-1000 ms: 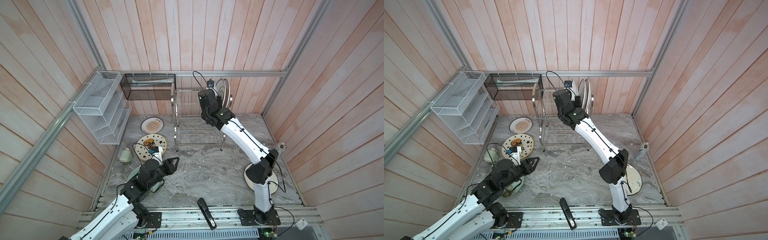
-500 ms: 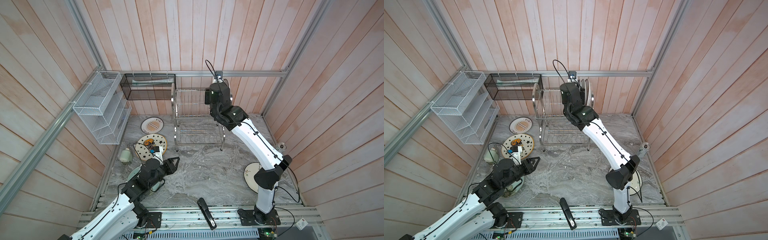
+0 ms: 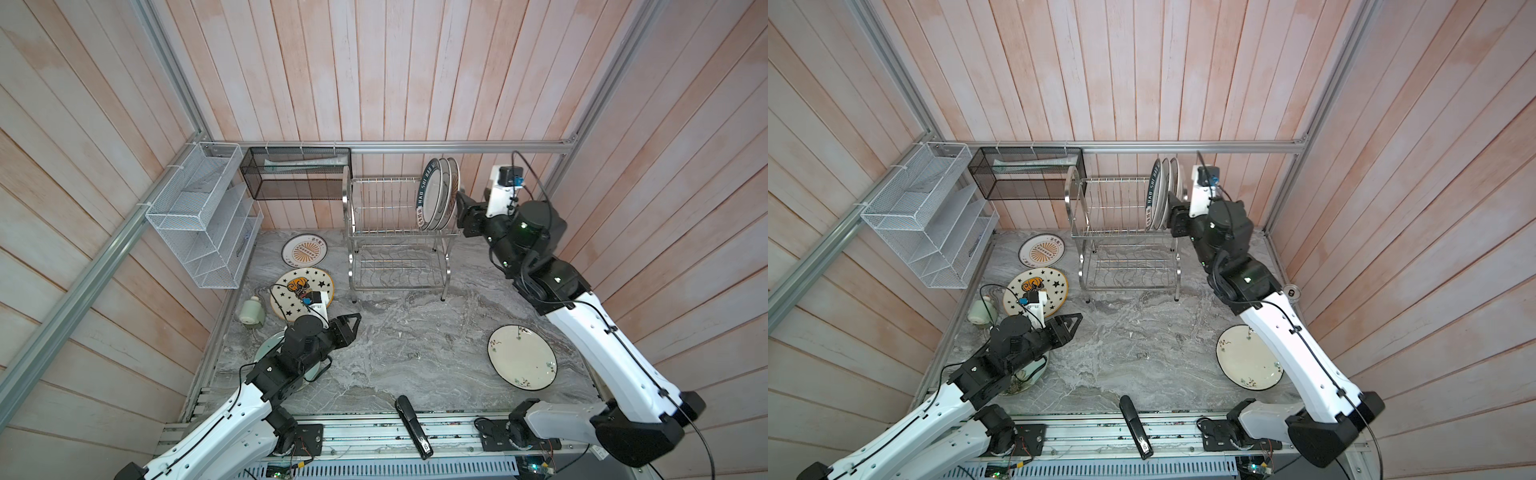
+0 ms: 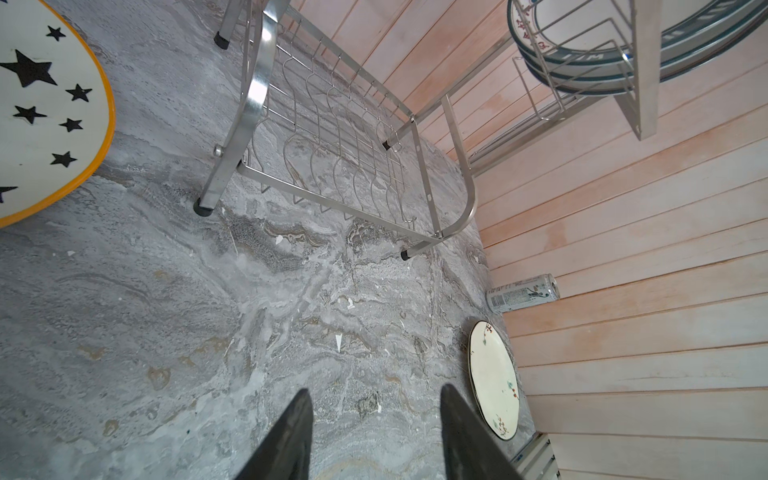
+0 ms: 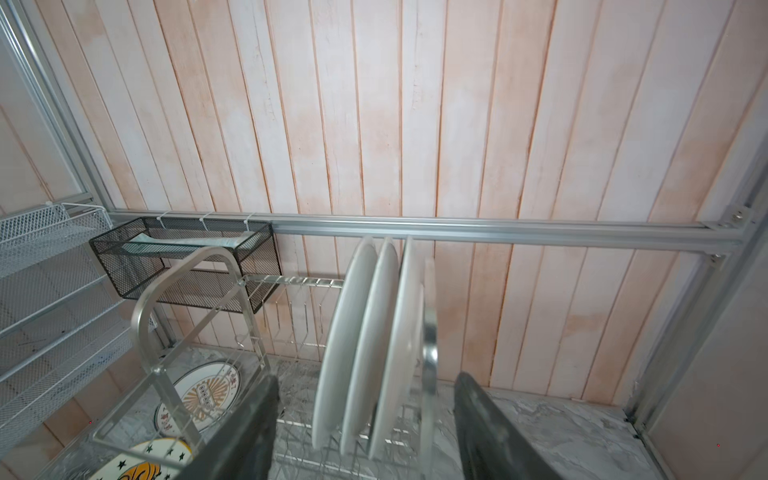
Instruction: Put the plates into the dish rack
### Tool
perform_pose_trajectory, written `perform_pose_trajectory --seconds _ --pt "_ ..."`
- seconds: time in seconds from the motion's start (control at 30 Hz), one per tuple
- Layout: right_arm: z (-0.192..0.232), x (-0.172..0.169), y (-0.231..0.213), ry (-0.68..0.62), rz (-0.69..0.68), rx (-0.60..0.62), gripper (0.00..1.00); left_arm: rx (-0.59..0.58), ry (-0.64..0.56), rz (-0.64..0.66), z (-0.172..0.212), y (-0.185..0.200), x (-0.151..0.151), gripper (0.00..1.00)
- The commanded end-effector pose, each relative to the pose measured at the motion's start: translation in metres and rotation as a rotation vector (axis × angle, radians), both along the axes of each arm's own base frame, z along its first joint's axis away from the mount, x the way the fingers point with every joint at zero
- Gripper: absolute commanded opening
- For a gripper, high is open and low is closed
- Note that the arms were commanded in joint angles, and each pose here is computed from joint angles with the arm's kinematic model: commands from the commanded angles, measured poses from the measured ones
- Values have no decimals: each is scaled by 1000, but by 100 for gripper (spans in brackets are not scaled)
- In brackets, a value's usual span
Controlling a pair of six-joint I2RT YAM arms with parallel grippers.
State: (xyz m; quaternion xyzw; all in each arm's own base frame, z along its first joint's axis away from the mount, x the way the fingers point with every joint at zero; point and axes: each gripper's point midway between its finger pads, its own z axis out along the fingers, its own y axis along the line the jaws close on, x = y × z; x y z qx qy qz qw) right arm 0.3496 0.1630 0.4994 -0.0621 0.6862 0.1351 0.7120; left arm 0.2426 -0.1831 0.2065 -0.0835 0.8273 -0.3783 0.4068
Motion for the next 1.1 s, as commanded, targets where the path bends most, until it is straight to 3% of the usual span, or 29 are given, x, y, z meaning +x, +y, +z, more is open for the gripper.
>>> perform_pose_trajectory --seconds 0.0,0.27,0.6,0.8,1.07 --pt "-1 -27 -4 -38 111 53 67 -9 -46 -31 22 -8 3 51" --pt "-97 -27 -34 156 40 18 67 26 -48 51 25 5 10 50" --pt "-253 -26 -19 359 167 92 58 50 -26 154 16 29 6 51" --pt "-290 -18 -17 395 167 69 58 45 -17 157 16 29 6 50" --pt "-303 0 -22 422 183 73 53 38 -11 166 14 30 6 50"
